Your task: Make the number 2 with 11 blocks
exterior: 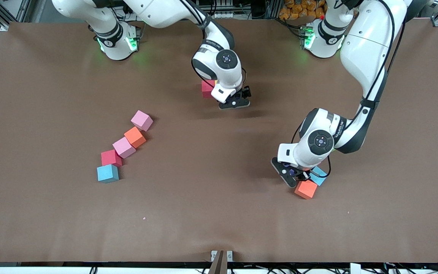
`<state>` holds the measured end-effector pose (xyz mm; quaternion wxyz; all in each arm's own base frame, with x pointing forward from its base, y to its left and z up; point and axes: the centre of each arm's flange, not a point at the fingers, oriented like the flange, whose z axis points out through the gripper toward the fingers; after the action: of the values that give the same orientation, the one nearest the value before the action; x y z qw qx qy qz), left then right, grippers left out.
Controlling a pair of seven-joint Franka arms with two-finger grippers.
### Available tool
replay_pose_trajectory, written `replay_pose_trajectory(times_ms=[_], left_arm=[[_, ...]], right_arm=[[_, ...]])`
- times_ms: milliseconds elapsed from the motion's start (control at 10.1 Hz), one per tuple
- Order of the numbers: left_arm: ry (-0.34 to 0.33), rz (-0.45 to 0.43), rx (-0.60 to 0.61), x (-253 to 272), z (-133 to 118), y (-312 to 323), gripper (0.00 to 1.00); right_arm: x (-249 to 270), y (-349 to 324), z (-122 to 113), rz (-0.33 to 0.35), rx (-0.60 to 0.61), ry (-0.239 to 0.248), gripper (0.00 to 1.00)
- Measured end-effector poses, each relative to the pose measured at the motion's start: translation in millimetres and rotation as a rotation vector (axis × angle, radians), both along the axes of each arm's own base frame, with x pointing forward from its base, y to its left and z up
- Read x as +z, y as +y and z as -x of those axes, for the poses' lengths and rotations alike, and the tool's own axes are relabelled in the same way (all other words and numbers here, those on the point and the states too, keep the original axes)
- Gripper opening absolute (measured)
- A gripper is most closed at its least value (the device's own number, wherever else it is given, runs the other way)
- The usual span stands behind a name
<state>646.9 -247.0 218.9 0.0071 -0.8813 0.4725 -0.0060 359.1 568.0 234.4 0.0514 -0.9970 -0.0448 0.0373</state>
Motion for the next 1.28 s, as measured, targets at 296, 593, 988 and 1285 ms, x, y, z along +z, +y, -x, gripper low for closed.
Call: replay_pose_trajectory(times_ms=[296, 593, 988, 1285], left_arm=[[0.001, 0.000, 0.001, 1, 1, -1, 0.52], [0.015, 0.009, 0.037, 12, 9, -20, 0.52], [0.051, 0.056, 0.213, 36, 40, -82, 0.52], [0.125, 0.051, 0.504, 47, 82, -139, 0.52]], right_arm=[[85, -44, -36, 0.076, -0.042, 0.009, 1.00], [108, -136, -78, 0.071, 0.012, -0.031, 1.00], [93, -315, -139, 0.097, 0.197, 0.003, 1.00], [69, -356, -129, 0.120, 0.152, 0.066, 1.00]])
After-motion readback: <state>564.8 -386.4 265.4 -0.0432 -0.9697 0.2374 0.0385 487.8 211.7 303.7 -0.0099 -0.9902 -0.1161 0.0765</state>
